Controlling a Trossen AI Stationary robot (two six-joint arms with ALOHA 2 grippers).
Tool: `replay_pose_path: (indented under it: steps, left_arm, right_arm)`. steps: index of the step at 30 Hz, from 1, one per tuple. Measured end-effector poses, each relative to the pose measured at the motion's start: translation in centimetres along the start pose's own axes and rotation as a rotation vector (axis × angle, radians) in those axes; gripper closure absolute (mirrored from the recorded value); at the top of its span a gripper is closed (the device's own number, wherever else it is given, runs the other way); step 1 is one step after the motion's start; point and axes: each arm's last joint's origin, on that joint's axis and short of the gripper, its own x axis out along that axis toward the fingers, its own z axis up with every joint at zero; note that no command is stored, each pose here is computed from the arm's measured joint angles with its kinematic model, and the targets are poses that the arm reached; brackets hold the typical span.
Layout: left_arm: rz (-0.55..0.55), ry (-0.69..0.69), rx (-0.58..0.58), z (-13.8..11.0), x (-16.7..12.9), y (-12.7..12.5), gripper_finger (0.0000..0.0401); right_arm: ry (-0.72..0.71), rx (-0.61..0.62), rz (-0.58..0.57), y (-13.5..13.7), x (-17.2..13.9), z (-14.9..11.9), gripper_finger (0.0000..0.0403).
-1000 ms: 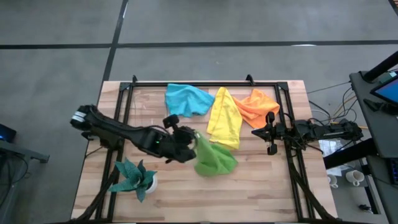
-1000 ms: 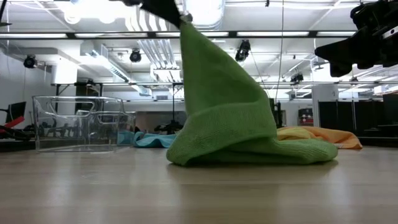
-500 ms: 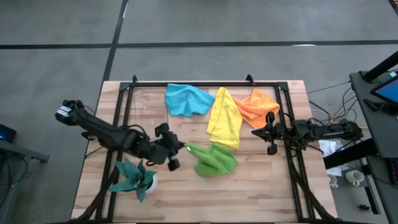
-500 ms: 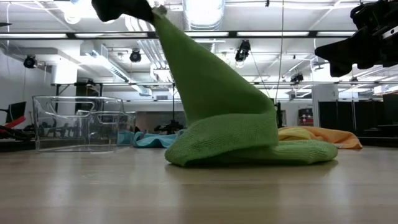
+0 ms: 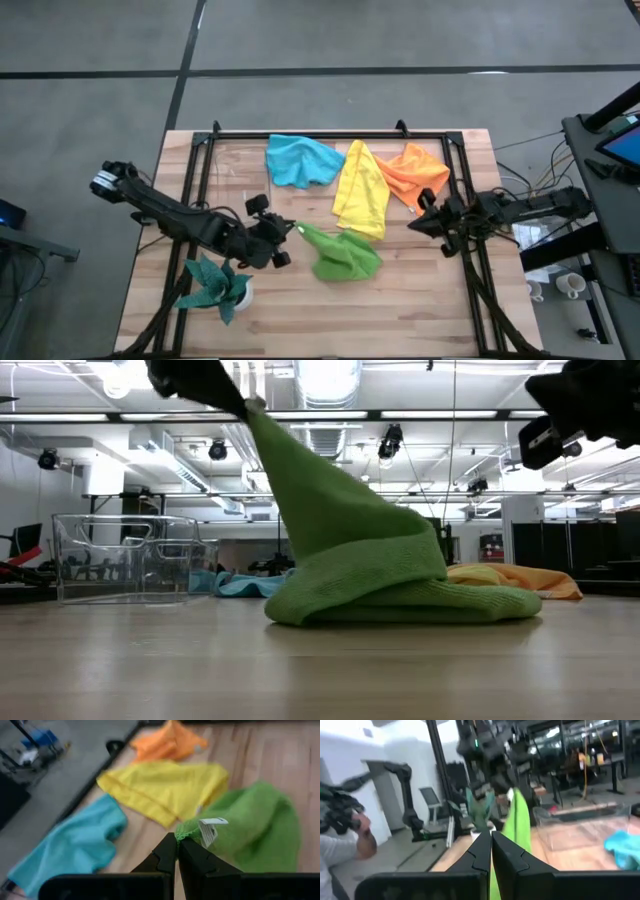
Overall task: Roll microfiber towels into tight, uniform cylinder then place into a basket
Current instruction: Fold the green microfiber towel
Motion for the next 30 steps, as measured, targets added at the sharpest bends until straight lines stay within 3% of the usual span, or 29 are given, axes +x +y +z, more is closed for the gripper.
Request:
replay_pose_path:
  steps: [5, 11, 18, 25, 30]
  left_arm:
    - [-0.018, -0.011, 0.065, 0.3, -0.6, 0.4, 0.0401]
    - [-0.050, -0.003, 0.072, 0.1, -0.8, 0.3, 0.0401]
    - [-0.052, -0.004, 0.072, 0.1, -0.8, 0.2, 0.0401]
    - [-0.052, -0.003, 0.082, 0.1, -0.8, 0.2, 0.0401]
    - [-0.050, 0.002, 0.100, 0.0, -0.7, 0.1, 0.0401]
  right_arm:
    - [0.121, -0.039, 0.008, 0.1, 2.0, -1.8, 0.0394]
    - [0.162, 0.020, 0.027, 0.1, 4.6, -3.7, 0.0394]
    - [0.380, 0.048, -0.064, -0.5, 11.5, -6.4, 0.0389]
    - [0.755, 0.005, -0.177, -0.8, 15.5, -7.7, 0.0336]
    - [0.780, -0.069, -0.242, -0.6, 16.5, -6.1, 0.0292]
